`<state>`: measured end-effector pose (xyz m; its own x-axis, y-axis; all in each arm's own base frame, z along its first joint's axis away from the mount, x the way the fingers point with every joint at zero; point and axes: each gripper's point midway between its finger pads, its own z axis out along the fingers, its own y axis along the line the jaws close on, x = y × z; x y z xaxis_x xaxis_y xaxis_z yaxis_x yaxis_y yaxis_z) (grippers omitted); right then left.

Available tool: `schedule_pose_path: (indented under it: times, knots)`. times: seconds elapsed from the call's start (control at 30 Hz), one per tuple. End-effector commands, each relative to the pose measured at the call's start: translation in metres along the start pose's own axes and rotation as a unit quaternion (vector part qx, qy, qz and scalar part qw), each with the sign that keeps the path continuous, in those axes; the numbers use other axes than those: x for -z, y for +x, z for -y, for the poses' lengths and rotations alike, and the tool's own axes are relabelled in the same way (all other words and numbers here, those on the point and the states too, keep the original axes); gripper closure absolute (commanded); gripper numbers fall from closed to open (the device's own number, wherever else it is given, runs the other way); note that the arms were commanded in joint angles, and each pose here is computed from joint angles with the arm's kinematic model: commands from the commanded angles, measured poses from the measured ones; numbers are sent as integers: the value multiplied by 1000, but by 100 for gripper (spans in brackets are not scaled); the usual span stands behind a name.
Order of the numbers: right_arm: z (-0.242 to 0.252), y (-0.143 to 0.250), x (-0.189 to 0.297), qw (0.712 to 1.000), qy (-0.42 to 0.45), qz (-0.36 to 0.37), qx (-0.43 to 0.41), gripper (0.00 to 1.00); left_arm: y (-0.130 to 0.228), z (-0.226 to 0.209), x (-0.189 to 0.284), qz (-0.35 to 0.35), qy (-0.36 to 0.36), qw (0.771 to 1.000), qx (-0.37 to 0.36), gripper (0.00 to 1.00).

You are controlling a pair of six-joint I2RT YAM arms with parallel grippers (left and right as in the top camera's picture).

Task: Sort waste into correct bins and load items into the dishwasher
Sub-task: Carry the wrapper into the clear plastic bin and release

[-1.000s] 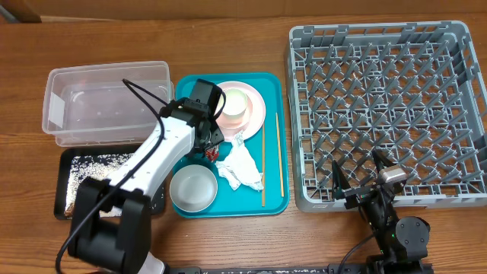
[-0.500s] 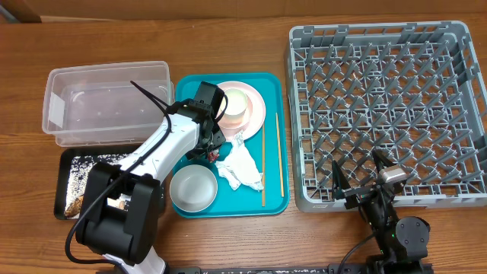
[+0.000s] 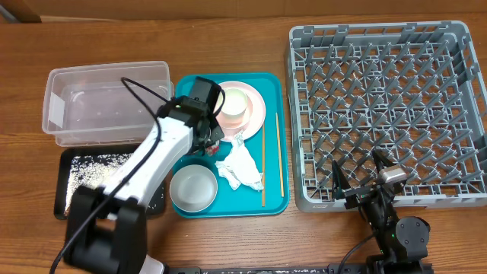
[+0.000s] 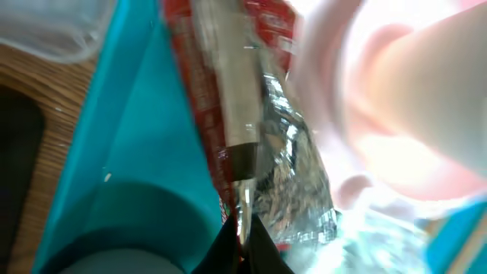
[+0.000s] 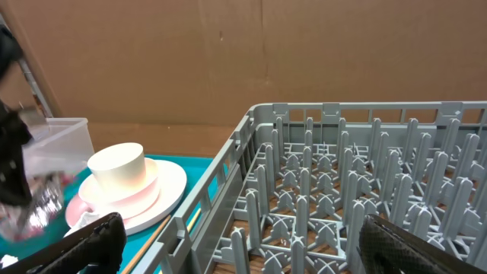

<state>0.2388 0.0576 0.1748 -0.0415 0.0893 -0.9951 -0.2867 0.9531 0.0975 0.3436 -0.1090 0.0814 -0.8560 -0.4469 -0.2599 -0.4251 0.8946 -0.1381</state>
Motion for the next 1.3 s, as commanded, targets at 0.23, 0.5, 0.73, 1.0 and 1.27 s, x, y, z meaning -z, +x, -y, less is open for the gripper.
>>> schedule_pose_path:
  times: [0.23,0.5,0.73,1.0,1.27]
  knots:
    - [0,2,0,1000,1,2,3,0,-67,-18,105,188,19,982,25,96]
    - [0,2,0,1000,1,2,3,0,-101,-75,111,207,-3,969,131,96]
    - [0,2,0,1000,1,2,3,0,-128,-124,102,215,-30,954,206,96]
    - [0,2,0,1000,1,2,3,0,-145,-139,61,193,-45,953,231,96]
    - [0,2,0,1000,1,2,3,0,-162,-148,37,195,-45,948,247,83]
